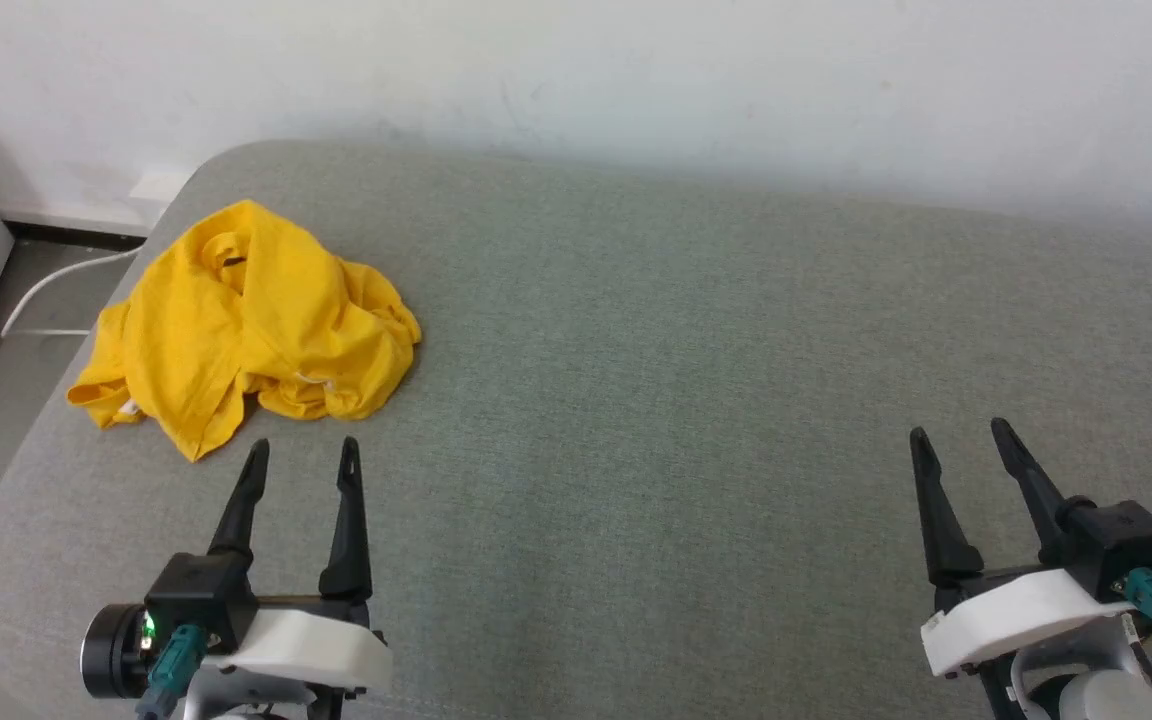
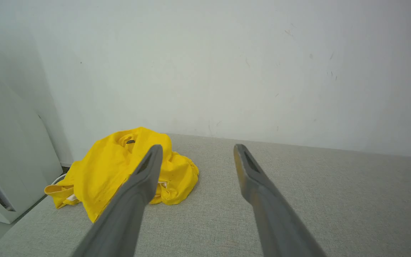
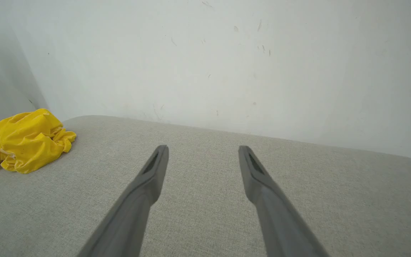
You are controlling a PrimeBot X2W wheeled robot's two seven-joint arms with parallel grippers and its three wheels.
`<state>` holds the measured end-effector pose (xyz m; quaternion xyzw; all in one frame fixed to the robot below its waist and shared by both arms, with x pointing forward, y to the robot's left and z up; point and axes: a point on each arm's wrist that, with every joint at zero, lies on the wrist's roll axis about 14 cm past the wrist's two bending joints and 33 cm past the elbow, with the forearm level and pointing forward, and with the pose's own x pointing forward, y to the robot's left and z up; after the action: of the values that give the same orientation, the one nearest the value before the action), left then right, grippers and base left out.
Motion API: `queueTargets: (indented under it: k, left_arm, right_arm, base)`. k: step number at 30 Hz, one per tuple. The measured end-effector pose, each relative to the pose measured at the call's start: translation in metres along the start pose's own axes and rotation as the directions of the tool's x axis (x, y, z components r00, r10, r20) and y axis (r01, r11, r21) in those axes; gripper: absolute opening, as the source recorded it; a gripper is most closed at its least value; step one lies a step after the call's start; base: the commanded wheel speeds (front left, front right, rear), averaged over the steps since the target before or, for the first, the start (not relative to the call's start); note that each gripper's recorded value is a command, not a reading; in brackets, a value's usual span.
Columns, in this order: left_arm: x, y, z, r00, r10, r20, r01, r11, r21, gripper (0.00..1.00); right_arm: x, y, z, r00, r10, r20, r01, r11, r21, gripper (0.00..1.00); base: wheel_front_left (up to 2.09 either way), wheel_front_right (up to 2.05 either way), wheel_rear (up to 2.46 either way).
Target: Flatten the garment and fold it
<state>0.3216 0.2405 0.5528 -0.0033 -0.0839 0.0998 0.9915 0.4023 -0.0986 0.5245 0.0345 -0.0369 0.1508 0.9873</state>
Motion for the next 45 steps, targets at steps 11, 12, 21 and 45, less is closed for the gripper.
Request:
queueTargets:
  k: [11, 12, 21, 45]
  left_arm:
    - [-0.011, 0.017, 0.006, 0.998, 0.057, 0.026, -0.056, 0.998, -0.006, 1.00]
    - [-0.012, 0.018, 0.007, 0.998, 0.061, 0.028, -0.061, 0.998, -0.005, 1.00]
    - [-0.024, 0.031, 0.008, 0.994, 0.106, 0.037, -0.106, 0.994, -0.008, 1.00]
    - [-0.029, 0.050, 0.014, 0.982, 0.173, 0.074, -0.166, 0.982, -0.095, 1.00]
  right_arm:
    - [0.011, 0.018, -0.002, 0.998, 0.055, 0.009, -0.055, 0.998, 0.017, 1.00]
    - [0.011, 0.020, -0.003, 0.998, 0.060, 0.010, -0.061, 0.998, 0.018, 1.00]
    - [0.019, 0.035, -0.008, 0.994, 0.105, 0.010, -0.105, 0.994, 0.034, 1.00]
    - [0.033, 0.056, -0.018, 0.986, 0.165, 0.020, -0.166, 0.984, 0.063, 1.00]
  base:
    - [0.00, 0.00, 0.00]
    - [0.00, 0.00, 0.00]
    - [0.00, 0.00, 0.00]
    - [0.00, 0.00, 0.00]
